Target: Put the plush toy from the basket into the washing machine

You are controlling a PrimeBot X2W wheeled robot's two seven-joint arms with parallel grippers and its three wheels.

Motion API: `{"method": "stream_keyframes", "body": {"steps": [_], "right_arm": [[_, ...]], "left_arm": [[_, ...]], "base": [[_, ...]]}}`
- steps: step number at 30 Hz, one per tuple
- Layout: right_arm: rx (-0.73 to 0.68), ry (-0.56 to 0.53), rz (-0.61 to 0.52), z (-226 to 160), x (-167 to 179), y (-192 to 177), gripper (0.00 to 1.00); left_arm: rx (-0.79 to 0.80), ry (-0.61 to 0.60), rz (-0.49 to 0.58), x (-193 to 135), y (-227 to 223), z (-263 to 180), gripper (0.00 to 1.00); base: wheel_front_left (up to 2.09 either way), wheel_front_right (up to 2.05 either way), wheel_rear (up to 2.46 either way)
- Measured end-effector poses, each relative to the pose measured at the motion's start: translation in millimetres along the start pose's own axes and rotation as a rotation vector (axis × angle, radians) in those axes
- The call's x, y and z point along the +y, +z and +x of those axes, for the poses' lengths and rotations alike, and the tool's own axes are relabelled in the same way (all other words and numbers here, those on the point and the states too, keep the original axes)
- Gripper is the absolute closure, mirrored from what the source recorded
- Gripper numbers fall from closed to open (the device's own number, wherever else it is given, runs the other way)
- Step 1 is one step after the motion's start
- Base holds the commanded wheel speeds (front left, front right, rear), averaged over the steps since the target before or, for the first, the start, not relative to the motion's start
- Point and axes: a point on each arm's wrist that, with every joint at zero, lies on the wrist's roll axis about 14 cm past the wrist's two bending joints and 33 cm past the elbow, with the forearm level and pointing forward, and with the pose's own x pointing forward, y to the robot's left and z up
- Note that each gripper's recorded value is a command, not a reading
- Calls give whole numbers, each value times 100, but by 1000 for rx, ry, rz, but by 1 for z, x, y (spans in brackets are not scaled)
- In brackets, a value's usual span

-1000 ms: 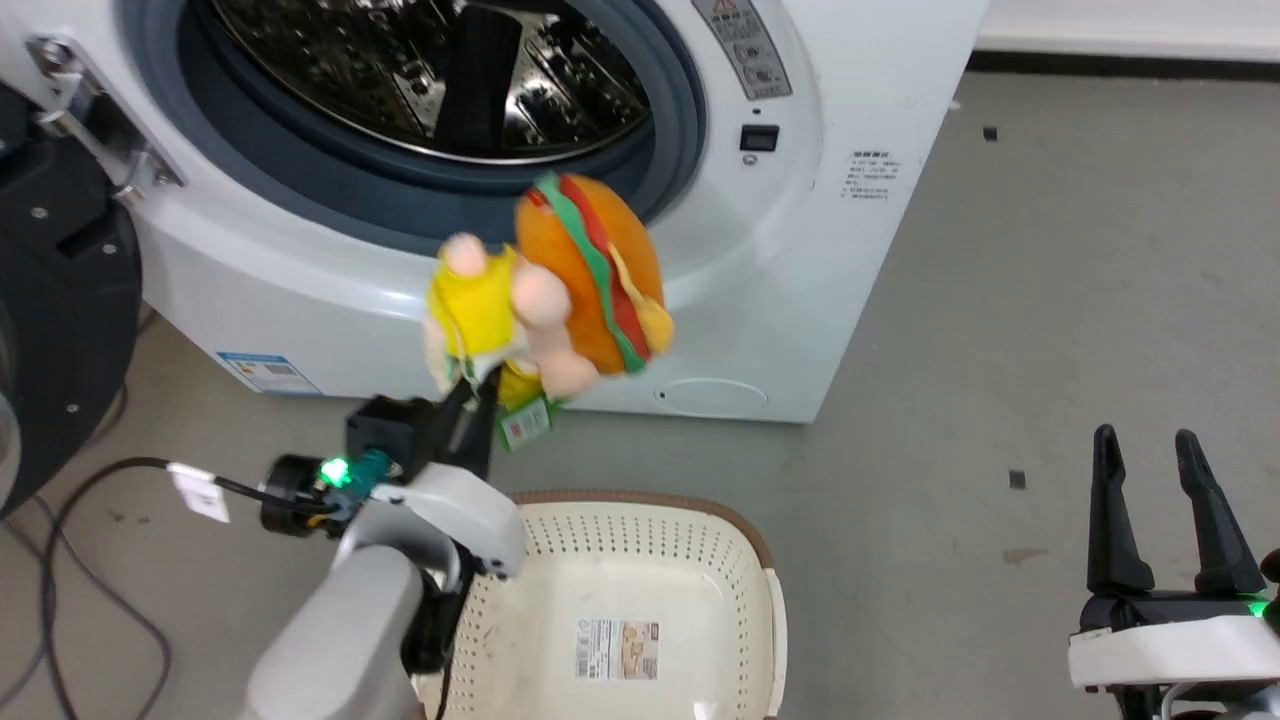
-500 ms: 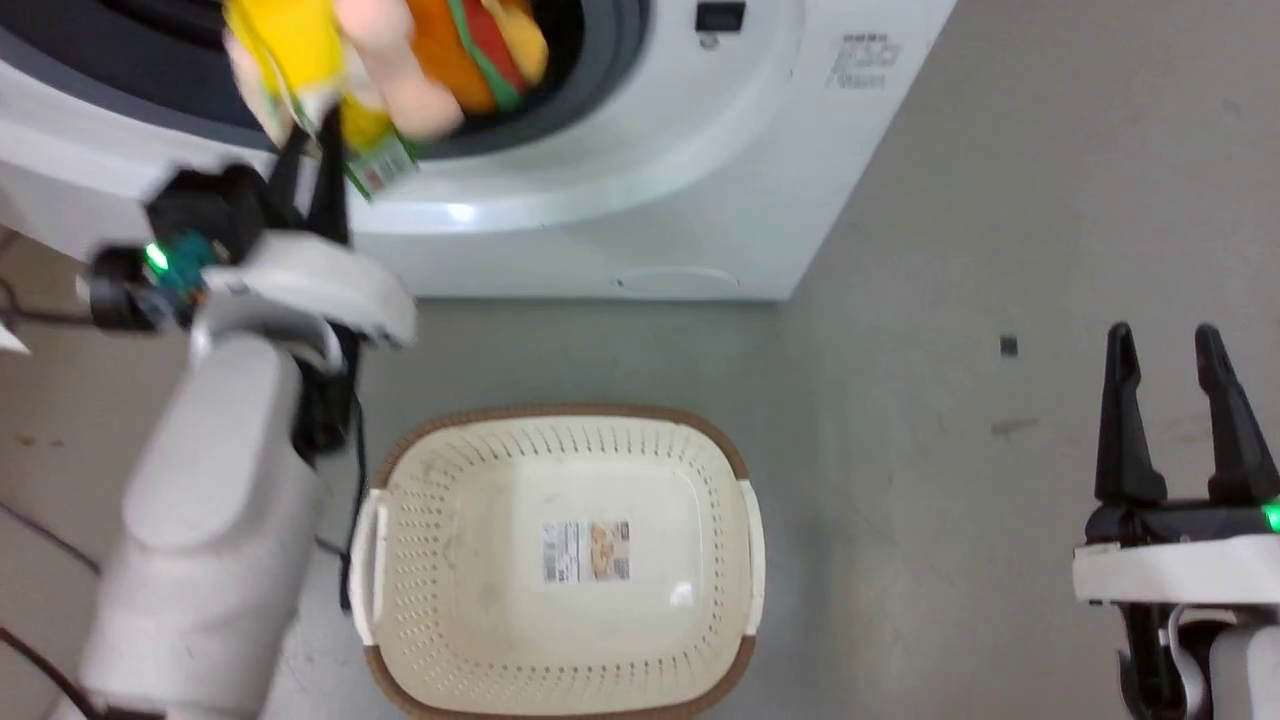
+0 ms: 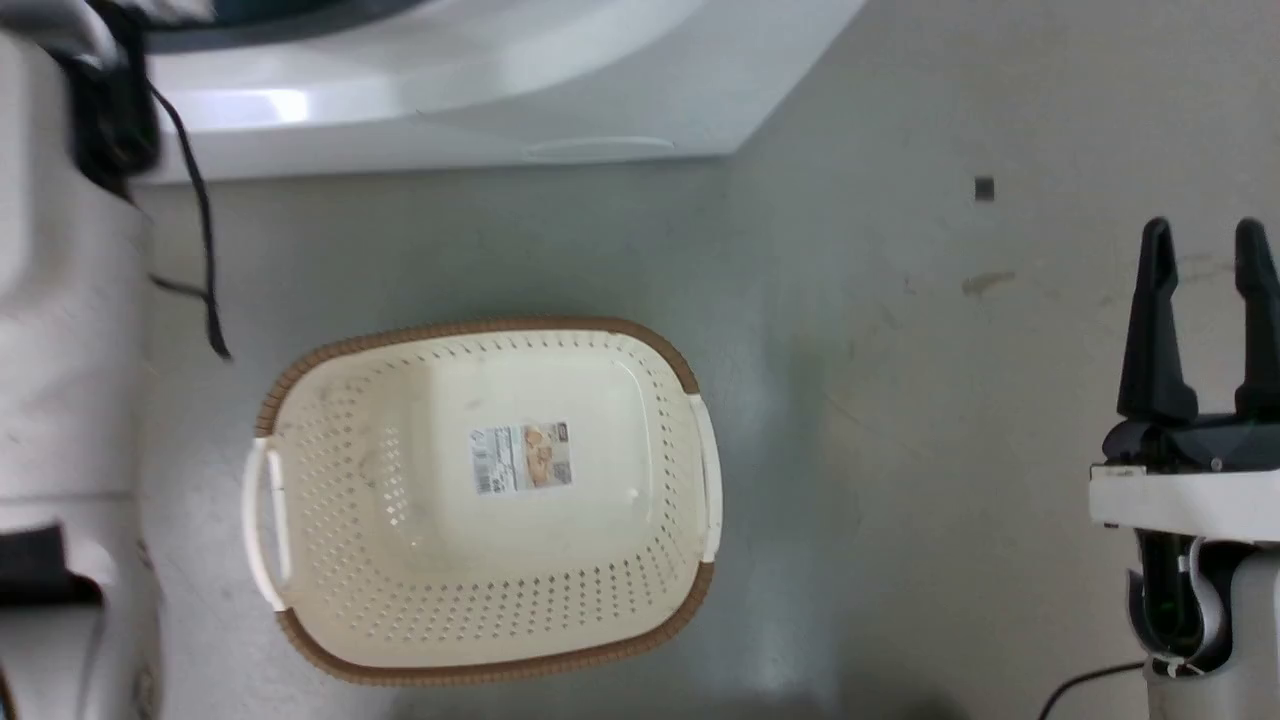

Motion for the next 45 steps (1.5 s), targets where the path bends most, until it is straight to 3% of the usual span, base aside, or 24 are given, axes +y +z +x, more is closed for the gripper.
{"method": "stream_keyframes", "body": {"steps": [15, 16, 17, 25, 30, 45], "right_arm": [[35, -24, -26, 7, -13, -22, 0], [36, -21, -26, 8, -13, -23, 0], [37, -19, -25, 8, -12, -24, 0], [5, 4, -11, 9, -2, -10, 0], [-38, 21, -7, 7, 5, 11, 0], [-147, 100, -14, -26, 37, 73, 0]], "left_arm": [[37, 51, 4, 9, -40, 49, 100], [40, 52, 8, 10, -41, 49, 62], [46, 51, 7, 10, -42, 49, 0], [63, 47, 2, 8, -35, 36, 0], [105, 28, 3, 4, -35, 8, 0], [15, -12, -2, -10, 36, -97, 0]], "base": [[0, 0, 0], [0, 0, 0], [0, 0, 0], [0, 0, 0], [0, 0, 0], [0, 0, 0]]}}
